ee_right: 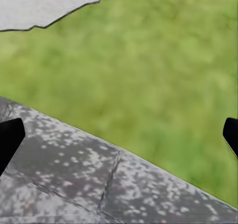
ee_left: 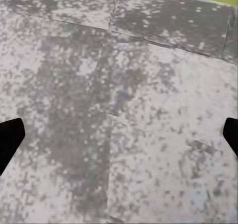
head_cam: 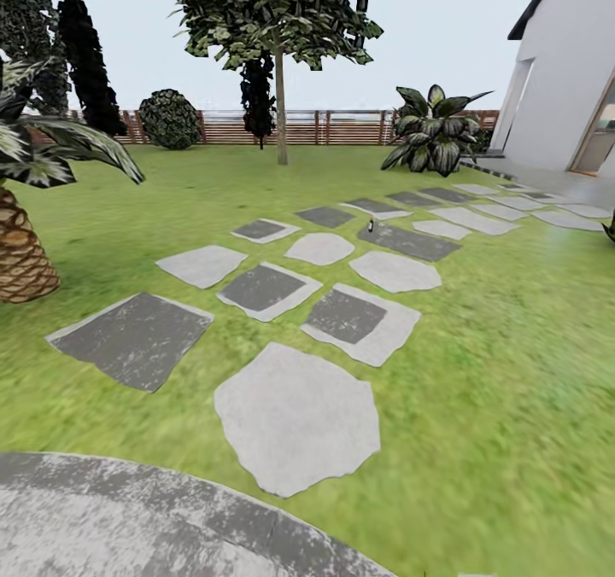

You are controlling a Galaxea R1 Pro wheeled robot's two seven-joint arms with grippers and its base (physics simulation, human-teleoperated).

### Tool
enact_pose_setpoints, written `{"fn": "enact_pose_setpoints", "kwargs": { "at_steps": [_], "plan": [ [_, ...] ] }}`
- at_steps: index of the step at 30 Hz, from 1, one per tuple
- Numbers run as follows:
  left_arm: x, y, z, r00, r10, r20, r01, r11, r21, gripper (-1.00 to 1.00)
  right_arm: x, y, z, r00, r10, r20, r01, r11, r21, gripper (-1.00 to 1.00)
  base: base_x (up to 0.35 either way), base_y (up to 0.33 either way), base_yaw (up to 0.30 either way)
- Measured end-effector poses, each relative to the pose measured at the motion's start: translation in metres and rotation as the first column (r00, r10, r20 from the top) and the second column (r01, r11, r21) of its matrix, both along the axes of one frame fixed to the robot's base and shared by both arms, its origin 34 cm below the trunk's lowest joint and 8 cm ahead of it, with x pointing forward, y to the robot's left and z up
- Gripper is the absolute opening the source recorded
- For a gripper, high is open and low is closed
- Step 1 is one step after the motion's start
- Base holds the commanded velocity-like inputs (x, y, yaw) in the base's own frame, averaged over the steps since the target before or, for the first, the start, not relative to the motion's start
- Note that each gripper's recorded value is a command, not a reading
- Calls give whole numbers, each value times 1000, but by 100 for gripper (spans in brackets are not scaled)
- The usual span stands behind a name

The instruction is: In the garden, pick up the pesticide atomizer on the floor and spray pesticide onto both trees until each tree trunk is fully covered.

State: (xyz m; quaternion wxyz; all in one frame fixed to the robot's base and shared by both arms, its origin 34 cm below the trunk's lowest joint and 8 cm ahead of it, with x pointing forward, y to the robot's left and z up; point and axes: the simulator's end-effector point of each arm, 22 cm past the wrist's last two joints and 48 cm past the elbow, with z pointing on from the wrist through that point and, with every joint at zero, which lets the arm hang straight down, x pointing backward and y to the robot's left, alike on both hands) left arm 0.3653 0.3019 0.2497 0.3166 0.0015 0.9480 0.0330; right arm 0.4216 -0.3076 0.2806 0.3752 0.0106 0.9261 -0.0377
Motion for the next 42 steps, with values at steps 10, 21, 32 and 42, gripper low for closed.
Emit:
{"fn": "enact_pose_setpoints", "kwargs": {
  "at_steps": [10, 21, 32, 42],
  "plan": [
    [0, 0, 0, 1000, 0, 1, 0, 1000, 0, 100, 0, 1, 0, 1000, 0, 0, 0, 1000, 1, 100, 339, 0, 0],
    [0, 0, 0, 1000, 0, 0, 0, 1000, 0, 100, 0, 1, 0, 1000, 0, 0, 0, 1000, 1, 100, 339, 0, 0],
    [0, 0, 0, 1000, 0, 0, 0, 1000, 0, 100, 0, 0, 0, 1000, 0, 0, 0, 1000, 1, 100, 339, 0, 0],
    [0, 0, 0, 1000, 0, 0, 0, 1000, 0, 100, 0, 1, 0, 1000, 0, 0, 0, 1000, 1, 100, 339, 0, 0]
  ]
}}
